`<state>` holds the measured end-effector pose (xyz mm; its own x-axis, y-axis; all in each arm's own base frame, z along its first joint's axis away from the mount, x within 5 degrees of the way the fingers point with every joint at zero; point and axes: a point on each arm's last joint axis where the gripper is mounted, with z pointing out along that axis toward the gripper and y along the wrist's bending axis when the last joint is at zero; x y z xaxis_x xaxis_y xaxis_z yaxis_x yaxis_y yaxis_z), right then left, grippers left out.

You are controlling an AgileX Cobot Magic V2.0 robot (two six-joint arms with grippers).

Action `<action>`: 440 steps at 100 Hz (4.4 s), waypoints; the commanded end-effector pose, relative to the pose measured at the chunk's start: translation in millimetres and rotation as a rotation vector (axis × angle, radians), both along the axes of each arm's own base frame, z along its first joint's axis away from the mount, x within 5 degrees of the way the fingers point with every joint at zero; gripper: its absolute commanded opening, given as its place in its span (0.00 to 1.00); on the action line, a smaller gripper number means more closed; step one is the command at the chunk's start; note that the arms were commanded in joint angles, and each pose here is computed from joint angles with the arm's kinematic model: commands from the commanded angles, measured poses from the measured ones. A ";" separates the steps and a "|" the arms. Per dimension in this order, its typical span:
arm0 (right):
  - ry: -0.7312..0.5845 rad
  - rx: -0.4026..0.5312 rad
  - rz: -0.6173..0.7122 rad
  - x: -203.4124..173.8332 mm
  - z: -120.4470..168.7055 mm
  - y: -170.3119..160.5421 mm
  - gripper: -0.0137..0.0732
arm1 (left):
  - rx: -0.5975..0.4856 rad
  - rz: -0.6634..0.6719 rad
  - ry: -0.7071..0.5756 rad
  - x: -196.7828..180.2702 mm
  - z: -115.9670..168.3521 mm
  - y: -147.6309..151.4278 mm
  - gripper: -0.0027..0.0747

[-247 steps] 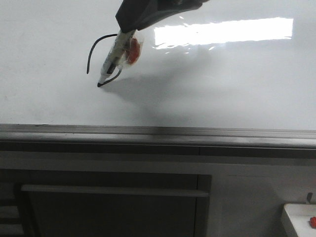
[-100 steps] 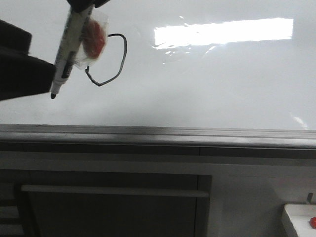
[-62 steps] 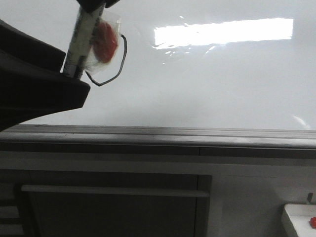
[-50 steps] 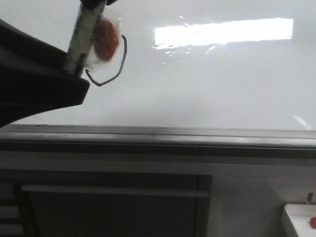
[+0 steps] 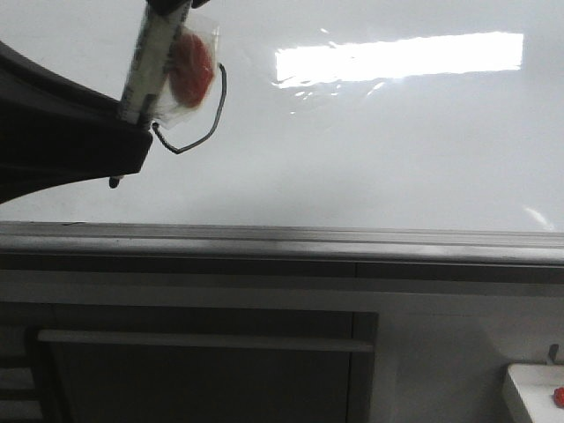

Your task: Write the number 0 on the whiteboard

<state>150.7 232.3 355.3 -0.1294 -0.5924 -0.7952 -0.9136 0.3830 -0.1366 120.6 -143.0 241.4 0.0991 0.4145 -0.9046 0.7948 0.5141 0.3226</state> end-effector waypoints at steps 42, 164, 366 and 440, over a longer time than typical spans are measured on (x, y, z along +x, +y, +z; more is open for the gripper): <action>-0.075 0.144 -0.013 -1.1 27.9 -2.0 0.56 | -0.122 0.010 -0.031 2.3 16.9 -3.7 0.01; -0.133 0.191 -0.100 11.5 42.1 -24.4 0.71 | -0.399 0.667 0.495 77.8 3.3 37.0 0.01; -0.410 0.558 -0.170 -87.5 -29.1 -154.9 0.09 | -0.633 0.417 -0.120 -46.9 72.2 104.8 0.01; -0.427 0.582 -0.173 -109.8 -99.3 -182.4 0.09 | -0.637 0.389 -0.201 -75.2 37.8 119.3 0.01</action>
